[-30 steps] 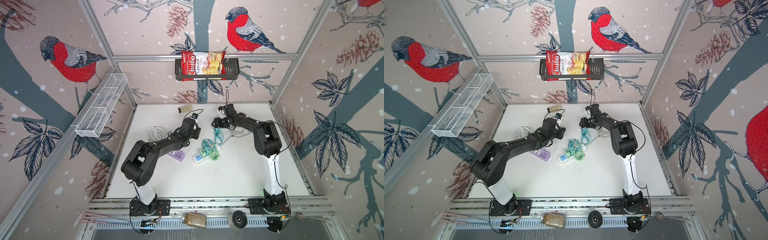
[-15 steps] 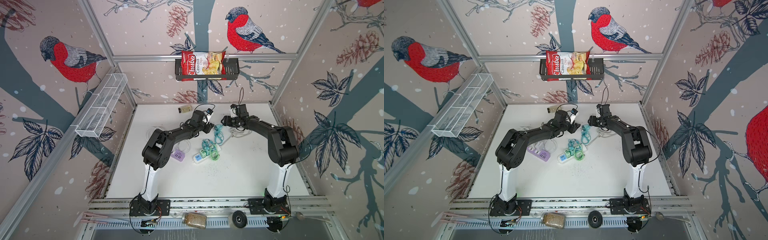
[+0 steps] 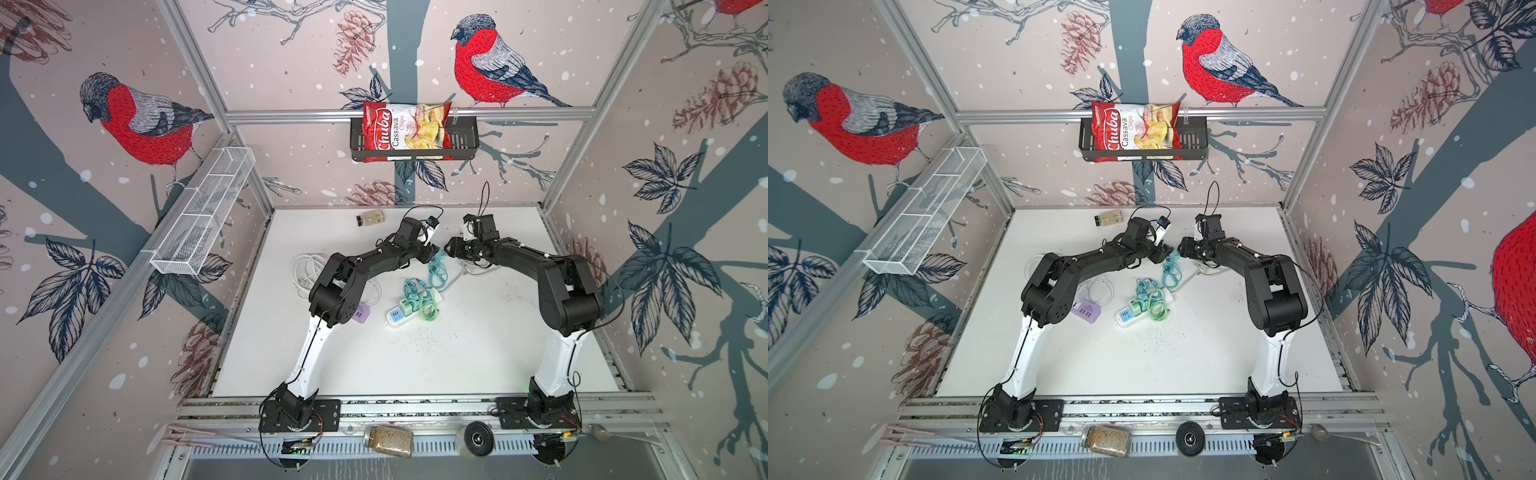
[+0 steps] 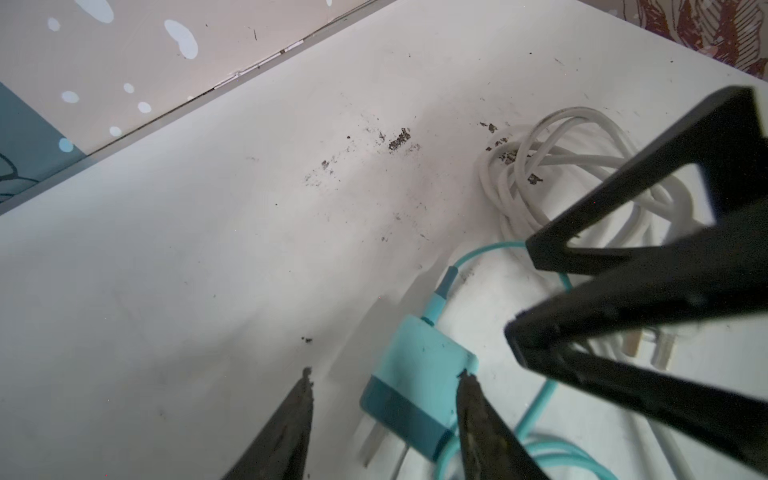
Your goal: Insert the plug
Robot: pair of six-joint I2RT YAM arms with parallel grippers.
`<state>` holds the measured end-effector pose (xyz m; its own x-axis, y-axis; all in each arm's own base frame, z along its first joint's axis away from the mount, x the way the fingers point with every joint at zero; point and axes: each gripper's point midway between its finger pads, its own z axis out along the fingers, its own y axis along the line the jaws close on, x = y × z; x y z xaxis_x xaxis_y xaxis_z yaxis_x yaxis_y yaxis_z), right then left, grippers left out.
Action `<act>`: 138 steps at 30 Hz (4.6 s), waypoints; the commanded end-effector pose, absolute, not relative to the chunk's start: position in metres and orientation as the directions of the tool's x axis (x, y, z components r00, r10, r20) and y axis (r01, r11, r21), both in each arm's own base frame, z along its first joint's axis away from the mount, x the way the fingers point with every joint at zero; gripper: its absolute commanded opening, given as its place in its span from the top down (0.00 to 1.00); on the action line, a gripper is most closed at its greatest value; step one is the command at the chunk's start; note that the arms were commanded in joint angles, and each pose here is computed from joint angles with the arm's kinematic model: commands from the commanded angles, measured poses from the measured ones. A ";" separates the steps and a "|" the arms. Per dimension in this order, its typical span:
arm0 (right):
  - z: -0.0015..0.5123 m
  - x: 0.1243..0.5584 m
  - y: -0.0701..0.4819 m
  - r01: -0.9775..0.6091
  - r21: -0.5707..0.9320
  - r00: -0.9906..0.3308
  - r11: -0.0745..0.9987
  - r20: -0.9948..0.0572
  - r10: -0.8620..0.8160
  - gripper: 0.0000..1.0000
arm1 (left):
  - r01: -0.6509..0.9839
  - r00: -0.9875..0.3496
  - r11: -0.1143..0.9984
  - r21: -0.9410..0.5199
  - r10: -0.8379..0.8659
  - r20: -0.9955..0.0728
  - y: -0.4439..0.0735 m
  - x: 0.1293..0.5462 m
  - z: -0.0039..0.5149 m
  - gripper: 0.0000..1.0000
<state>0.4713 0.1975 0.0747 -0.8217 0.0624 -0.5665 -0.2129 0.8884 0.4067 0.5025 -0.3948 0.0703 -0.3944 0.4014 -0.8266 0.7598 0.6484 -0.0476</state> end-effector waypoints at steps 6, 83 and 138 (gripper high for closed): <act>0.092 0.477 0.187 -0.222 0.420 -0.796 0.880 -0.599 0.085 0.41 | 0.768 -0.417 0.639 -0.039 0.453 -0.788 -0.406 0.497 0.053 0.46; 0.265 0.389 0.160 -0.360 0.522 -0.696 0.773 -0.702 0.150 0.33 | 0.934 0.181 0.334 0.128 -0.132 -0.975 -0.394 0.355 0.245 0.83; 0.265 0.346 0.216 -0.542 0.549 -0.711 0.636 -0.703 0.000 0.35 | 0.930 0.202 0.333 0.153 -0.117 -0.972 -0.392 0.344 0.236 0.84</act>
<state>0.3487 0.2084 0.2624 -0.7298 0.0273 -0.6831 -0.4981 0.6632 0.5587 0.3473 -0.3913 0.2252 0.1704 -0.1002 -0.9803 0.9339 0.3337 0.1282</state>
